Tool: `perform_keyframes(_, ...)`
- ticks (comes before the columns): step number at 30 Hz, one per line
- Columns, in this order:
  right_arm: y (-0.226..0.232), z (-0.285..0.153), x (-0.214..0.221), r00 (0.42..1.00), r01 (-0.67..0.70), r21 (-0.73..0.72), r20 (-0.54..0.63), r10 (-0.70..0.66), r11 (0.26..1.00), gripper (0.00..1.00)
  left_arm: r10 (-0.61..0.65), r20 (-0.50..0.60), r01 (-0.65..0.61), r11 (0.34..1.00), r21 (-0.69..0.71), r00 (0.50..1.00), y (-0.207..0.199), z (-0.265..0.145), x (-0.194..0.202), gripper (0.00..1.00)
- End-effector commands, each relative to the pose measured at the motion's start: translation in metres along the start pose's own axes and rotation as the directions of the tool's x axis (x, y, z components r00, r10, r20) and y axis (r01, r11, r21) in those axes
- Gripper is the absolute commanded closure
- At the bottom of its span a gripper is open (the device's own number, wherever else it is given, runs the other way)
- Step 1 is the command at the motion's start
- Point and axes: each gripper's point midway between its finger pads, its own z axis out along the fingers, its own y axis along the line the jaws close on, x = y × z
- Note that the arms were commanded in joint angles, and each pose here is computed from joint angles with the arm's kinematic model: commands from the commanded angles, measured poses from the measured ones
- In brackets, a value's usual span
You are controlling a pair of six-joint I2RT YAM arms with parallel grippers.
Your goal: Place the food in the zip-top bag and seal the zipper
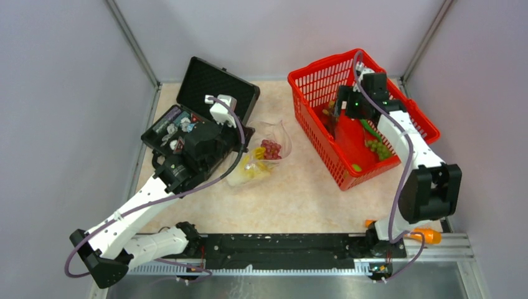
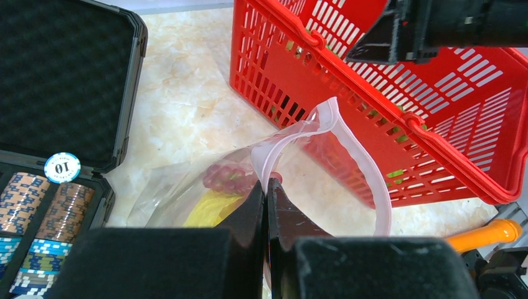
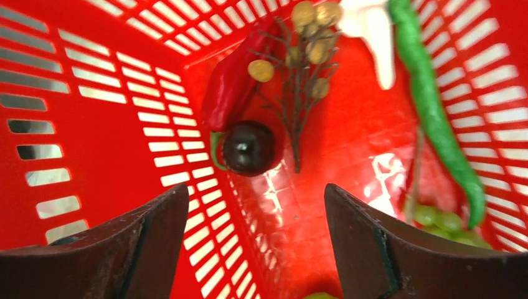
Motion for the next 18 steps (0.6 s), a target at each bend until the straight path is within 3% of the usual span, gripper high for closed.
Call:
perform_keyframes(1,0.027,0.022,-0.008,0.999,-0.006,-0.151,-0.032,0.002,0.989,0.18,-0.019,0.071,0.015,0.999,0.050,0.997,-0.012,-0.002,-0.022,1.00)
perform_keyframes(7,0.004,0.071,0.018,0.978,0.002,-0.038,-0.208,-0.010,0.999,0.16,-0.019,0.069,0.016,0.999,0.043,0.997,-0.009,-0.004,-0.019,1.00)
perform_keyframes(18,0.008,0.121,0.063,0.913,0.082,-0.086,-0.394,-0.109,0.993,0.16,-0.009,0.062,0.005,0.998,0.055,0.998,-0.013,-0.001,-0.021,1.00)
